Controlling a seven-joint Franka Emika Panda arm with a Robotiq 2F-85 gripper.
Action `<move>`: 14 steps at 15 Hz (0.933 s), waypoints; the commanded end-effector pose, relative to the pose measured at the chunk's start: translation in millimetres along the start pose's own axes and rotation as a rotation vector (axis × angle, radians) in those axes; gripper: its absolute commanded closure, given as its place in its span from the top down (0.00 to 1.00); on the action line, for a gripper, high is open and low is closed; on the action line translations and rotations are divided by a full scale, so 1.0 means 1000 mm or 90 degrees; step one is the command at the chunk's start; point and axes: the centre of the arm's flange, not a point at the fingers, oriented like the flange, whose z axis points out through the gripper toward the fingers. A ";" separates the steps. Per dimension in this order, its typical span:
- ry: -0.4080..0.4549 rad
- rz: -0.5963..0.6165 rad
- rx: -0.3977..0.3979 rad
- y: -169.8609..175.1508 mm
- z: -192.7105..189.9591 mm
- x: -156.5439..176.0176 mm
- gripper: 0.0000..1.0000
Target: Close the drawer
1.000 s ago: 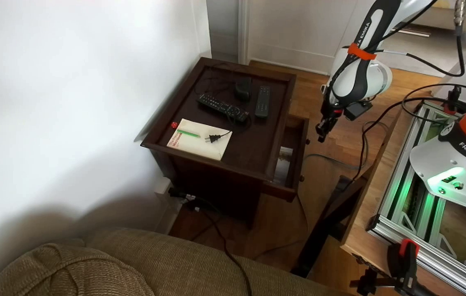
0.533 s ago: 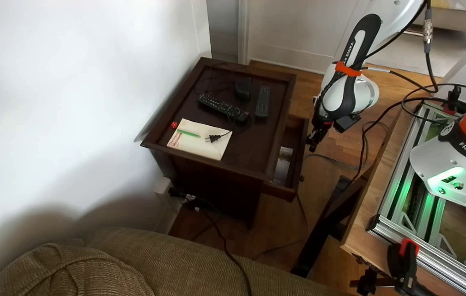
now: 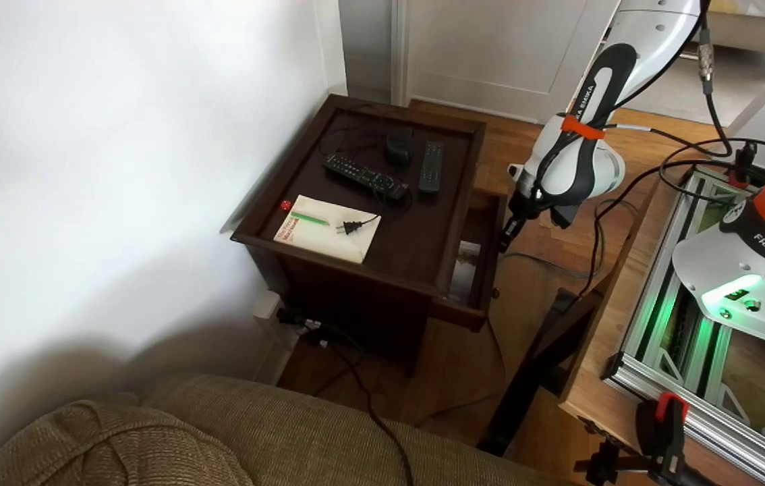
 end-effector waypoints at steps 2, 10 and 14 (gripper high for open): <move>0.097 -0.071 0.042 -0.015 0.011 0.019 0.00; 0.155 -0.164 0.032 -0.035 0.012 0.033 0.00; 0.179 -0.236 -0.010 -0.047 0.022 0.049 0.00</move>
